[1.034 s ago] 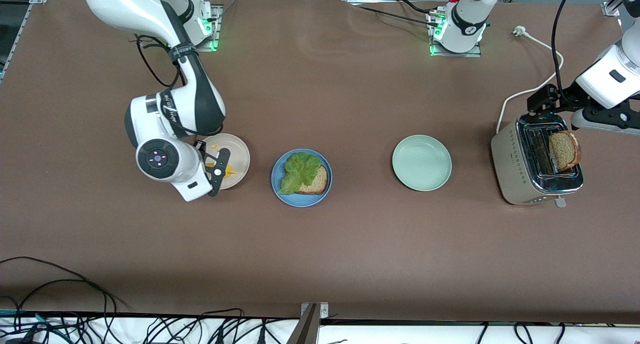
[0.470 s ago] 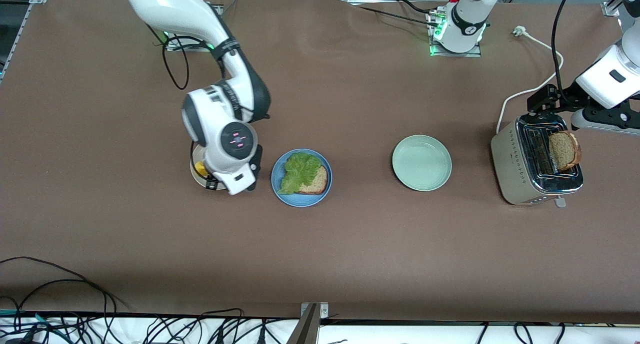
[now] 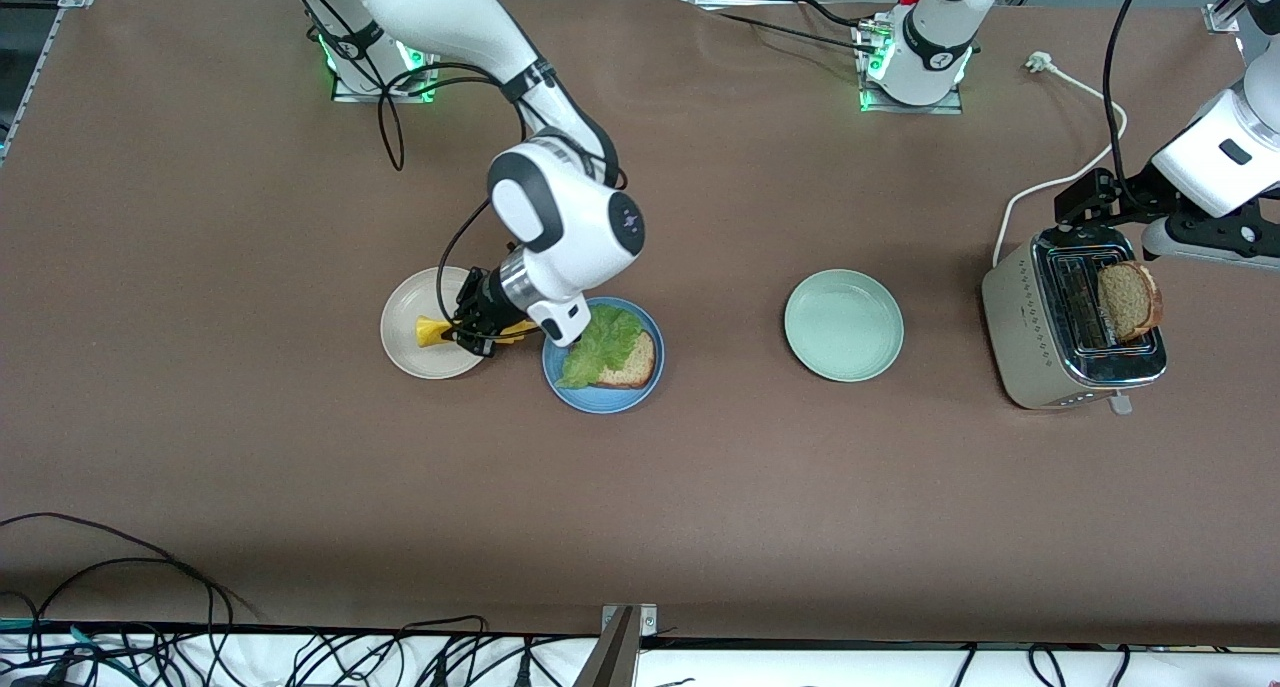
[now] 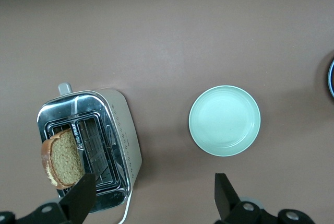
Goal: Make sandwich in blue plate with both arms
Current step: 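Tilt the mustard bottle with the right gripper over the lettuce on the bread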
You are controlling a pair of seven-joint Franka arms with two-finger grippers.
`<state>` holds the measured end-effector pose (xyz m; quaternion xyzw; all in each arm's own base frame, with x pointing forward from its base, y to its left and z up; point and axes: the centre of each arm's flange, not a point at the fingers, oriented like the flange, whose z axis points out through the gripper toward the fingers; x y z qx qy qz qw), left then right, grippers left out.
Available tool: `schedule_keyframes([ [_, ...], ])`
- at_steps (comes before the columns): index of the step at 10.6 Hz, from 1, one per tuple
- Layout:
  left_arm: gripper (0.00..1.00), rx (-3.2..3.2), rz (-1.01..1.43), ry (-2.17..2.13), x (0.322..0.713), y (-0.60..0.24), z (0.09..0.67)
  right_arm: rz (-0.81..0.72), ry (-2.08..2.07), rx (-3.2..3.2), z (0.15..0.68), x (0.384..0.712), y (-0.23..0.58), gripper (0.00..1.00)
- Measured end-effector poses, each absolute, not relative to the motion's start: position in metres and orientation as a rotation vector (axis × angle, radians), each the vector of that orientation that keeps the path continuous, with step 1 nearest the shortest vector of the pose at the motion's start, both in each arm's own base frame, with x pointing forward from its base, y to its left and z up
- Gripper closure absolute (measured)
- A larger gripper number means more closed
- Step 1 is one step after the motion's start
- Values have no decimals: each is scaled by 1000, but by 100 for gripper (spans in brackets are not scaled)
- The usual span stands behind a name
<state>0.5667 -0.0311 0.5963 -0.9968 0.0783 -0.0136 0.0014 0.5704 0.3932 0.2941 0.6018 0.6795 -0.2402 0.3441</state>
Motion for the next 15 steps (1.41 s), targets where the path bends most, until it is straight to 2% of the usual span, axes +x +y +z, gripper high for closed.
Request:
schedule_keyframes([
  [5, 0, -3129, -51, 245, 567, -31, 597, -671, 1588, 1415, 284, 538, 421, 90],
  [11, 0, -3129, -55, 246, 568, -31, 597, -661, 1549, 1483, 300, 546, 417, 90],
  [15, 0, -3129, -55, 246, 568, -31, 597, -689, 1613, 1828, 350, 574, 374, 90],
])
